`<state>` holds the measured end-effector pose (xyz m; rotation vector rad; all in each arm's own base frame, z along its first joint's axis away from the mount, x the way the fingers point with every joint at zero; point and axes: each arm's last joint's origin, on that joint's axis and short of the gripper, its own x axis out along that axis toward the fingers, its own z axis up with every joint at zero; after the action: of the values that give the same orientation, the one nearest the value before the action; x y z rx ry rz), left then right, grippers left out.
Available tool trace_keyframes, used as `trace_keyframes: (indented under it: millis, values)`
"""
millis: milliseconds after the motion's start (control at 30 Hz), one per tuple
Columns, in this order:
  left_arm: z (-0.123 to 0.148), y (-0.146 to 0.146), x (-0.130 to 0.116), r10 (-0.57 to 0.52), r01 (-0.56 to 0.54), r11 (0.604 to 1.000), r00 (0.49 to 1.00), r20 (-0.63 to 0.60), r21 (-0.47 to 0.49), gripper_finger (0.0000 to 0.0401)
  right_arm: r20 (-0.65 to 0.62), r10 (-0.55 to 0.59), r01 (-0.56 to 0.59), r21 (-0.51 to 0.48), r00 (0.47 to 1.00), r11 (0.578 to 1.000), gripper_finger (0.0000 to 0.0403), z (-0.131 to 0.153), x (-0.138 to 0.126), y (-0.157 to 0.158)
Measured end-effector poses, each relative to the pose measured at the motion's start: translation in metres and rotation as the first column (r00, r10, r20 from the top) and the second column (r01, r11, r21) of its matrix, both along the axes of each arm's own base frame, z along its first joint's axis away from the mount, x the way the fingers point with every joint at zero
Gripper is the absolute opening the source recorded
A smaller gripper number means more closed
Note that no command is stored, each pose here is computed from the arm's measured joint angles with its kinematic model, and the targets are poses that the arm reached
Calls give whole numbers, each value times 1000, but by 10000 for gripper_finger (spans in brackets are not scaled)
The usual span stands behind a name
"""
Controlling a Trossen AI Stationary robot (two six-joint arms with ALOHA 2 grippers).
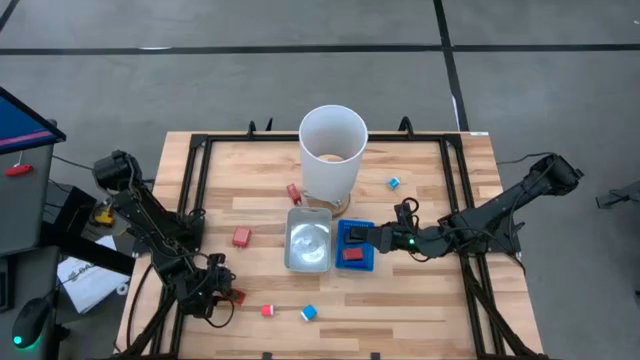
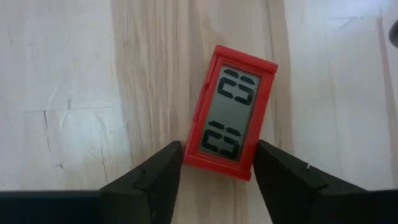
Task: Pick & Place Office items
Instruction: Put the red digital clock into the blue bin
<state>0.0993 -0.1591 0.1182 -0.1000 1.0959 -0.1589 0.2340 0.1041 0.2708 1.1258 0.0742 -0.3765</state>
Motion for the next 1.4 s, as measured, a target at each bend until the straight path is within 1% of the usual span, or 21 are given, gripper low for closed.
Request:
trace_keyframes:
  millis: [133,200,267,300,400,433,533,633,733,833,933,1000,1067,1200,1233,1267,1333,1400]
  values:
    - [2,-2,1,2,-2,999,1000,16,-41,150,0,-6,6,0,1000,1000,210,0,1,-1]
    - [5,-3,2,3,-1,998,1000,27,-68,149,1,0,0,-19,1000,1000,210,1,1,-1]
    - [10,-2,2,8,-5,994,999,31,-106,149,15,16,-14,-82,1000,997,210,4,2,-1]
    - [12,-1,3,19,-14,993,999,37,-119,152,29,27,-23,-130,999,991,210,7,2,-1]
    - [17,4,8,71,-62,988,996,56,-140,162,95,49,-19,-298,994,955,210,21,5,0]
    - [20,6,10,85,-74,986,994,69,-152,163,112,56,-12,-355,992,935,210,26,5,-1]
    - [29,13,16,139,-117,975,984,108,-189,154,158,66,24,-512,985,859,210,38,6,-3]
    - [43,22,25,173,-125,964,966,195,-236,149,177,71,53,-610,982,790,210,47,6,-6]
    - [60,33,36,199,-108,950,934,298,-294,160,140,108,18,-689,984,724,210,55,10,-8]
    - [76,48,47,240,-98,927,897,372,-362,168,73,153,-49,-740,985,671,210,63,14,-10]
    - [88,65,57,276,-84,900,869,411,-428,159,-5,193,-121,-791,981,599,210,74,18,-12]
    - [96,75,65,289,-73,887,858,424,-456,151,-56,213,-165,-828,975,535,207,83,19,-13]
    - [107,84,73,292,-59,879,850,438,-473,149,-117,226,-212,-861,967,462,201,91,19,-14]
    - [130,97,93,269,-9,880,834,483,-475,161,-238,248,-310,-898,939,312,184,102,18,-14]
    - [136,99,99,258,7,881,831,493,-473,164,-264,249,-331,-900,932,284,180,104,17,-14]
    - [142,101,105,251,22,880,827,503,-475,165,-284,256,-350,-899,924,263,176,104,17,-14]
    - [151,104,115,230,50,879,827,513,-475,164,-297,258,-359,-901,919,243,169,106,17,-15]
    - [162,106,126,224,72,876,815,534,-477,159,-304,255,-361,-906,918,221,165,106,17,-16]
